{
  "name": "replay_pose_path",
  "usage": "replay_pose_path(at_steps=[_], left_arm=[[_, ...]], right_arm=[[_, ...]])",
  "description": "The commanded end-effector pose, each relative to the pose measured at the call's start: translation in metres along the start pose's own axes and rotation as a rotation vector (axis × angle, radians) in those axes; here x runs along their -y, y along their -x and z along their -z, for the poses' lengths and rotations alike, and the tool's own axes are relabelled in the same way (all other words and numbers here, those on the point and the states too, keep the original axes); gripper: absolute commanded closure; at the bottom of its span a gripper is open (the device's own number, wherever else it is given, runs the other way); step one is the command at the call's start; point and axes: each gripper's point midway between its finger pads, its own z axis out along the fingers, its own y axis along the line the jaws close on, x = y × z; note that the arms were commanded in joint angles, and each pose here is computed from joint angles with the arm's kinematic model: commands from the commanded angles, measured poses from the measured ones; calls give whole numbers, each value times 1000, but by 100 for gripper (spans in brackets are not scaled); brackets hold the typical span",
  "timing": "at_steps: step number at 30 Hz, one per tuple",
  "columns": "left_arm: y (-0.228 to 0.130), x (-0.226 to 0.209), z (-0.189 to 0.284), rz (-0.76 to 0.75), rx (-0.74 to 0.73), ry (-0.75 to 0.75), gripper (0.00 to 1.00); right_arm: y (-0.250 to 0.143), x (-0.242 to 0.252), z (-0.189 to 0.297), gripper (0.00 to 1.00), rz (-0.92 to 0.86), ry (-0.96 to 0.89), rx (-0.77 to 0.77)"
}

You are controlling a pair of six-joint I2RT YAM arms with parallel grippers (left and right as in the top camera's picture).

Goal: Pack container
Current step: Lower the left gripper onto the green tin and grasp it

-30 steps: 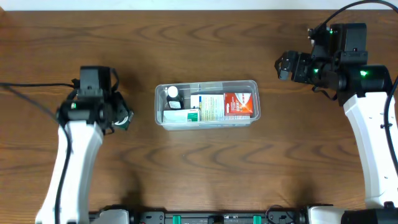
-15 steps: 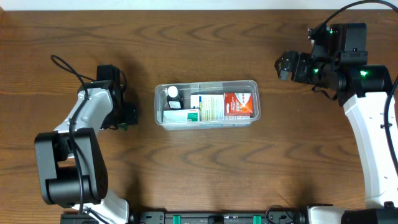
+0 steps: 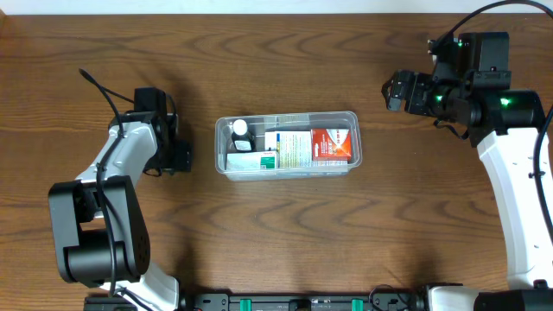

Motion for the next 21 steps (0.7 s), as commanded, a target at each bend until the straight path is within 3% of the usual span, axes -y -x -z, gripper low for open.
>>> replay_pose_path(at_steps=[1, 6, 13, 21], left_arm=[[-9, 15, -6, -35, -38, -85, 23], [-20, 29, -3, -49, -81, -168, 22], [-29, 28, 17, -41, -106, -169, 22], [11, 8, 67, -72, 141, -72, 22]], right_arm=[[3, 0, 4, 1, -12, -2, 14], [3, 0, 4, 1, -12, -2, 14], [3, 0, 4, 1, -12, -2, 14], [3, 0, 4, 1, -12, -2, 14]])
